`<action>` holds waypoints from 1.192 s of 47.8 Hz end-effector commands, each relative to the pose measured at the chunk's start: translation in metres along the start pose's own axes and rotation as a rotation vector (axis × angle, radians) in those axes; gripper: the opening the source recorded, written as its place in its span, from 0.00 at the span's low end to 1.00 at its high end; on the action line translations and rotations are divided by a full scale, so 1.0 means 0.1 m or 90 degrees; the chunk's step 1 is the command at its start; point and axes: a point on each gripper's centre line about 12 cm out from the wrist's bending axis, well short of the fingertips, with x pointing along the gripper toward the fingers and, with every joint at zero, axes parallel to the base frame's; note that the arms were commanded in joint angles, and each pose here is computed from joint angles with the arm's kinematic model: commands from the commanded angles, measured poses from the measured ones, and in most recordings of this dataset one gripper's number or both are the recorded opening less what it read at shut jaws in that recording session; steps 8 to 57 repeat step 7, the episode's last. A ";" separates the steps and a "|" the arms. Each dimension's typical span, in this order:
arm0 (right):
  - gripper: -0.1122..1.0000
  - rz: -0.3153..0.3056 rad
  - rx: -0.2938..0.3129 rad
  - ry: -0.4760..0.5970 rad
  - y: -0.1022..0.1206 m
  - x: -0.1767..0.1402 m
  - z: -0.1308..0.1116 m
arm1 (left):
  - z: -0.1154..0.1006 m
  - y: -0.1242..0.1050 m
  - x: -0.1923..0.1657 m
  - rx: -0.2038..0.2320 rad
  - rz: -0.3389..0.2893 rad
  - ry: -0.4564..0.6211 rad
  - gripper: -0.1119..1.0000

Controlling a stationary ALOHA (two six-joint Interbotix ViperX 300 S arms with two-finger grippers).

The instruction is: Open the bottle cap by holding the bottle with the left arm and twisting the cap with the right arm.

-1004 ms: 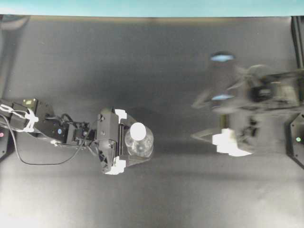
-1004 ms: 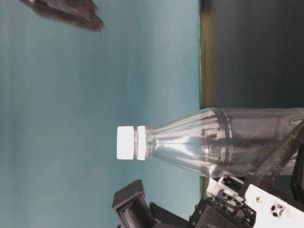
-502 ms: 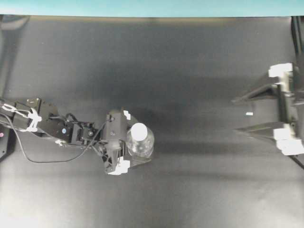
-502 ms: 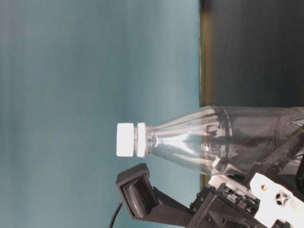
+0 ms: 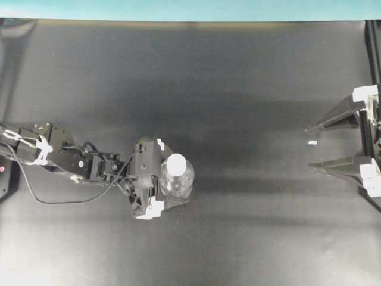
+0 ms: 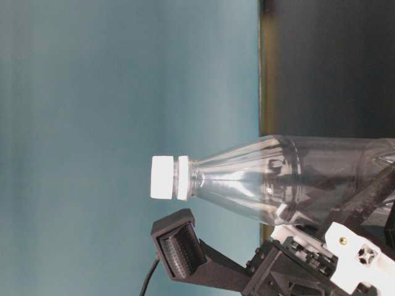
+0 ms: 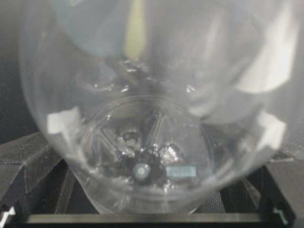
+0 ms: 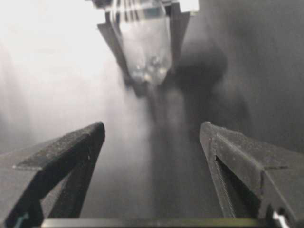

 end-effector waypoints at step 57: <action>0.80 0.001 0.008 -0.013 -0.02 -0.01 -0.05 | 0.04 0.00 0.01 0.001 -0.001 -0.009 0.97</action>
